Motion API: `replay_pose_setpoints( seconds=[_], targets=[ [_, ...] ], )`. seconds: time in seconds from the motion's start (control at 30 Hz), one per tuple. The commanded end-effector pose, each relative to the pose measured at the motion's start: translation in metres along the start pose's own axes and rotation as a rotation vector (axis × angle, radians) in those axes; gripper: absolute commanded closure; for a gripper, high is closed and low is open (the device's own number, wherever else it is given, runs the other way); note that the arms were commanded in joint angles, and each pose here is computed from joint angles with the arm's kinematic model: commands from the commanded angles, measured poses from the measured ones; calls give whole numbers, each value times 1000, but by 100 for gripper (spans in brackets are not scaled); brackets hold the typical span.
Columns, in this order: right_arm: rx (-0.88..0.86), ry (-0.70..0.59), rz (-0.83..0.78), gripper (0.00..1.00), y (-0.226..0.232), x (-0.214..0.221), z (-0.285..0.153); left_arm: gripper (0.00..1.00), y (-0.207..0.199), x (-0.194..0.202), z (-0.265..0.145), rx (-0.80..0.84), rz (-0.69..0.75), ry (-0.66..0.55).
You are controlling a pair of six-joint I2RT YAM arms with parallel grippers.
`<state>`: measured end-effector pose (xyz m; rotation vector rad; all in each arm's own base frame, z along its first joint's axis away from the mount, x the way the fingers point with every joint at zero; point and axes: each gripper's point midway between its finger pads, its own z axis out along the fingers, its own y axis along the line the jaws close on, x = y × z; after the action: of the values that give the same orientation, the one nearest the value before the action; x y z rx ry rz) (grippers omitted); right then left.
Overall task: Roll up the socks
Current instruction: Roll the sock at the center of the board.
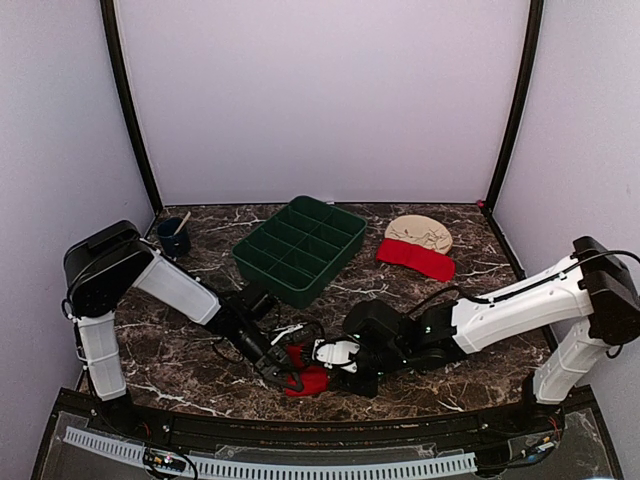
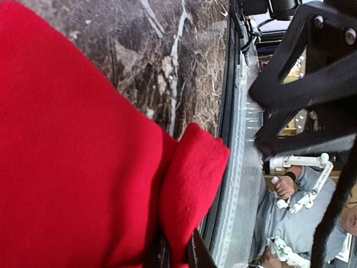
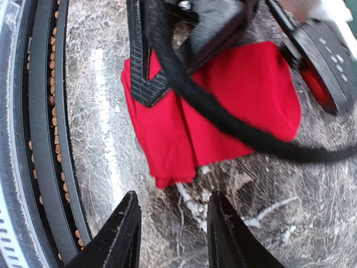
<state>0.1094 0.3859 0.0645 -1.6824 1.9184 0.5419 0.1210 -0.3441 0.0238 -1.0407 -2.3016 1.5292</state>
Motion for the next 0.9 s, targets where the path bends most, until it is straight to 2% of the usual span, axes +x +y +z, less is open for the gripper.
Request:
replay_pose_setpoints(
  seconds=[0.0,0.47,0.87],
  targets=[
    [19,-26,-64,61,2,-18,8,91,-6,7,0,59,-28,40],
    [-51,-8,-128,61,20,-25,22,92,-6,12,2,111,-63,65],
    [-91,22,-143,63,31,-14,33,92,-5,16,3,122,-79,78]
  ],
)
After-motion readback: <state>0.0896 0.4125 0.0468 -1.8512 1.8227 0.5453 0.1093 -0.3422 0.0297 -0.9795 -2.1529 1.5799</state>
